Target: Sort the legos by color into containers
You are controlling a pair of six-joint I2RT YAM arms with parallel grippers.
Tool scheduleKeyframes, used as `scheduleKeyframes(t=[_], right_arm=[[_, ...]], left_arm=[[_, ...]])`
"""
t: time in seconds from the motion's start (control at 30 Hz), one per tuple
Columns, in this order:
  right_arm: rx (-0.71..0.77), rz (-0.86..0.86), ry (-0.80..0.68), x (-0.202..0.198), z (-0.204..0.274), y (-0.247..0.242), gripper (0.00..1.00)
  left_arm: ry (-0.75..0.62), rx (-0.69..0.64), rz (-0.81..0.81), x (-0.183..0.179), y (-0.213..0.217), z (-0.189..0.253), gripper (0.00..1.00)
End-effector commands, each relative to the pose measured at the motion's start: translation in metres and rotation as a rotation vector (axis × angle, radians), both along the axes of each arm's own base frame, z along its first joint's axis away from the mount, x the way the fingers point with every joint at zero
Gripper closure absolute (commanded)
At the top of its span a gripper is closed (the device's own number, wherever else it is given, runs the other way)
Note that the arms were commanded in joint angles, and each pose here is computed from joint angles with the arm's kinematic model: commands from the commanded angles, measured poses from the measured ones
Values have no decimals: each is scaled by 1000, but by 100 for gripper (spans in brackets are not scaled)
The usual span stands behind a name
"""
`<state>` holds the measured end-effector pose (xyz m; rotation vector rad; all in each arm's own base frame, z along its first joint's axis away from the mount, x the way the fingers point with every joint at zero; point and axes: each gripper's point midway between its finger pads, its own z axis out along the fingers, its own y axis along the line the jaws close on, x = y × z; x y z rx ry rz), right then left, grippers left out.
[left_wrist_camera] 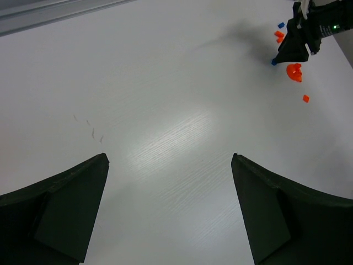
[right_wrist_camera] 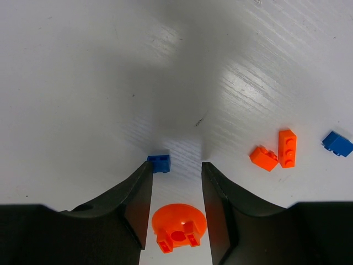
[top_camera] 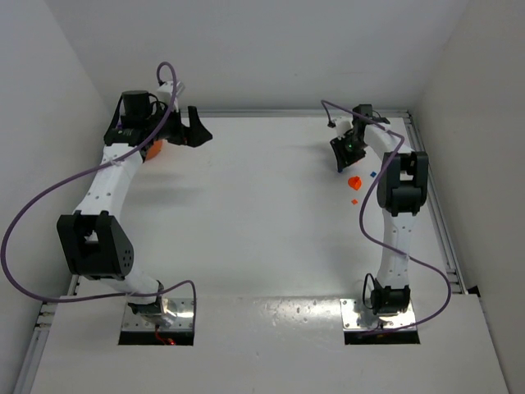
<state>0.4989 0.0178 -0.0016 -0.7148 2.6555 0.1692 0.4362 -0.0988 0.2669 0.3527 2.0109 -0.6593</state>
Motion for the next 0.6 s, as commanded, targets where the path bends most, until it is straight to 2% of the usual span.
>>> scheduleKeyframes(t=[0.0,0.33,0.57], right_arm=[[29,10,-58,11,20,4,59],[57,22,-80,7,38,9,59],[61,13,-46,3,29,9,59]], left_arm=[[-51,-19,-10,3,-2,17,0],[-55,-25,-7,4,-2,19,0],[-55,-25,-7,7,-2,17,0]])
